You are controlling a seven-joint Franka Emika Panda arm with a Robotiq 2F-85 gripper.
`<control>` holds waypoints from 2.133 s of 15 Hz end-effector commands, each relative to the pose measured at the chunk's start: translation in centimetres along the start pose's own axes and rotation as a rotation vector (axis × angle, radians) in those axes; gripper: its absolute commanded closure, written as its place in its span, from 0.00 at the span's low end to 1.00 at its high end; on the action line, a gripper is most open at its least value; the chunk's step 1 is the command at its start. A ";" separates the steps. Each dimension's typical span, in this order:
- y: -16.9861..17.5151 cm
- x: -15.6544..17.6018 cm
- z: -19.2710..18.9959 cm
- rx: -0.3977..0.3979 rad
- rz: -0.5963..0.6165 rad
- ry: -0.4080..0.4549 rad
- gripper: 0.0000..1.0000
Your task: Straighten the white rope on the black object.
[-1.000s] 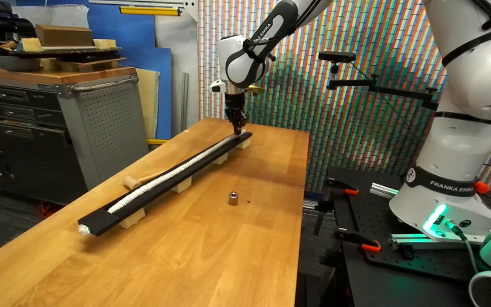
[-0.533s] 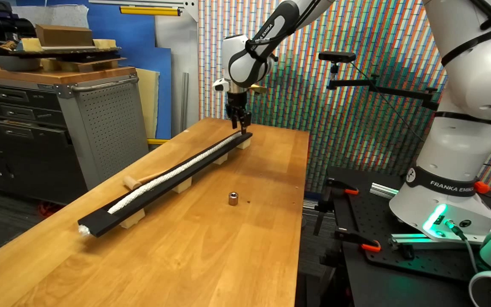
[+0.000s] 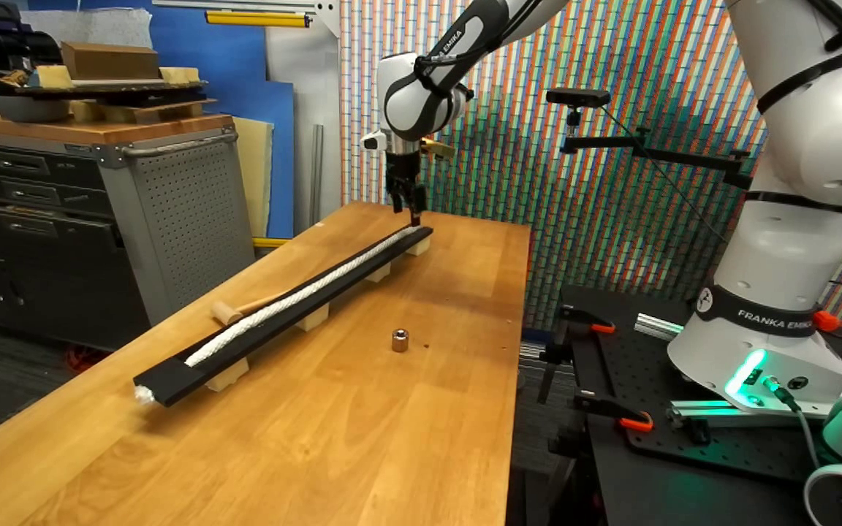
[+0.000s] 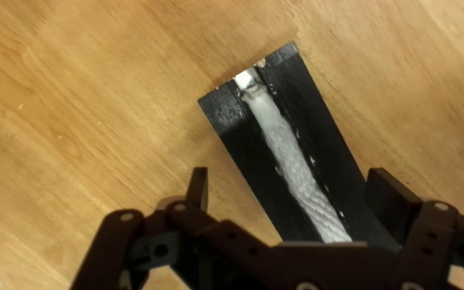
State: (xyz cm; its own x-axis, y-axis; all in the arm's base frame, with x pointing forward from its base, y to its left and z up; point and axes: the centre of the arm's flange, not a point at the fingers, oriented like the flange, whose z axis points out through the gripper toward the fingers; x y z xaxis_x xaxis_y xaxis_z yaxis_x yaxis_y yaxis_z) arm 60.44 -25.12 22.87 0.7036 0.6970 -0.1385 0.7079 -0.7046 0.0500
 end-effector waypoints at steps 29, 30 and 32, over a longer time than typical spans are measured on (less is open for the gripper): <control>-5.2 2.6 -2.9 0.081 0.938 -0.113 0.00; -5.4 2.6 -2.9 0.086 0.944 -0.113 0.00; -4.3 3.1 -1.4 0.086 0.915 -0.107 0.00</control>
State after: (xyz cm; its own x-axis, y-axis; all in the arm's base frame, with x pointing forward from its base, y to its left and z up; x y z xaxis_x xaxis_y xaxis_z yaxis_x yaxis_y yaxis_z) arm 59.64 -19.72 23.59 0.9738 -0.1491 -0.1716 -0.1311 -0.9850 0.1123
